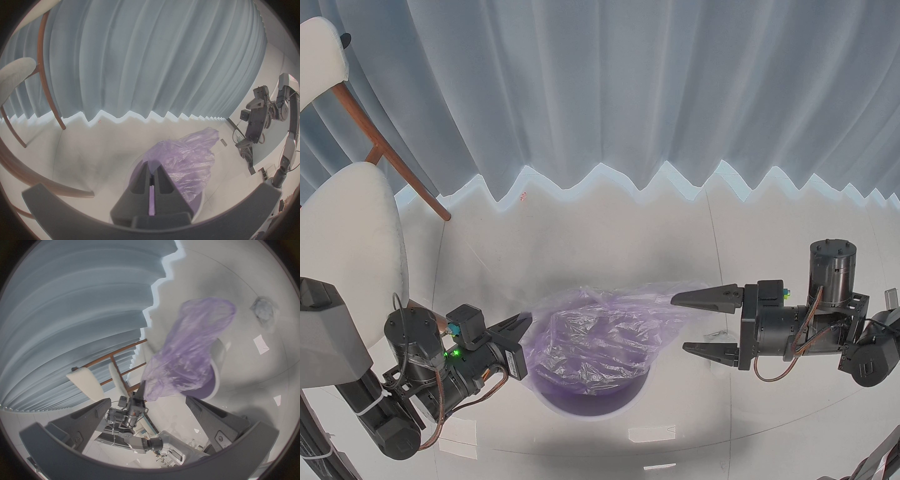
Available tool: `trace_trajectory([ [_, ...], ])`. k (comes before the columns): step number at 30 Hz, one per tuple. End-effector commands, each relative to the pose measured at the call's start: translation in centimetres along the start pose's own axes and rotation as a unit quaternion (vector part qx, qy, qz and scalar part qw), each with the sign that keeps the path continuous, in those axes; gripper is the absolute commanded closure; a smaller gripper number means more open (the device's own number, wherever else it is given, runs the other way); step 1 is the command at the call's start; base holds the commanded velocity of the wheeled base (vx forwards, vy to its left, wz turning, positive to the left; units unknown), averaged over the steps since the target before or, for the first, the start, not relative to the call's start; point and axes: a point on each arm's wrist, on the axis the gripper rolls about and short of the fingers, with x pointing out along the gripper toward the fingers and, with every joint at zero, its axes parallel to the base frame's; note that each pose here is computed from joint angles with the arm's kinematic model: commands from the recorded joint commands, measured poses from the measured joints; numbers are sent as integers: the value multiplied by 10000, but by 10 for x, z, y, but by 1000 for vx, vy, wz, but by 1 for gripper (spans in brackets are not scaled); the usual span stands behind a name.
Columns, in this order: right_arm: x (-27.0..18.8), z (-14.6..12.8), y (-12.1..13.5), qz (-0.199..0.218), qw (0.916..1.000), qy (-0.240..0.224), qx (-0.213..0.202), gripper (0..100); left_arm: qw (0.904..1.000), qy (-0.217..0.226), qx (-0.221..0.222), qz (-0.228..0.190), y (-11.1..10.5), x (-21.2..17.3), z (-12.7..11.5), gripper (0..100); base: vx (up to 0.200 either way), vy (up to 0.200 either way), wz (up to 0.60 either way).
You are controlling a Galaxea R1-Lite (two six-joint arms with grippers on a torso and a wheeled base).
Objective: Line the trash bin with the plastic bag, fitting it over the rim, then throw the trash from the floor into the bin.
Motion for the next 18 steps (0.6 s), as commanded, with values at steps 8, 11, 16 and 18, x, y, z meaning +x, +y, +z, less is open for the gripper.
trace_trajectory([
  [8,76,-9,15,-61,9995,277,102,0,9955,-355,-134,-865,-19,-32,22,100,0,0,0],
  [11,86,-8,6,-187,9992,314,158,0,9936,-413,-132,-1040,-23,-36,25,100,0,0,0],
  [16,101,-4,-12,-414,9985,277,246,0,9876,-491,-249,-1470,-30,-50,30,100,0,0,0],
  [18,102,1,-10,-387,9989,139,220,0,9873,-512,-256,-1481,-31,-50,31,100,0,0,0],
])
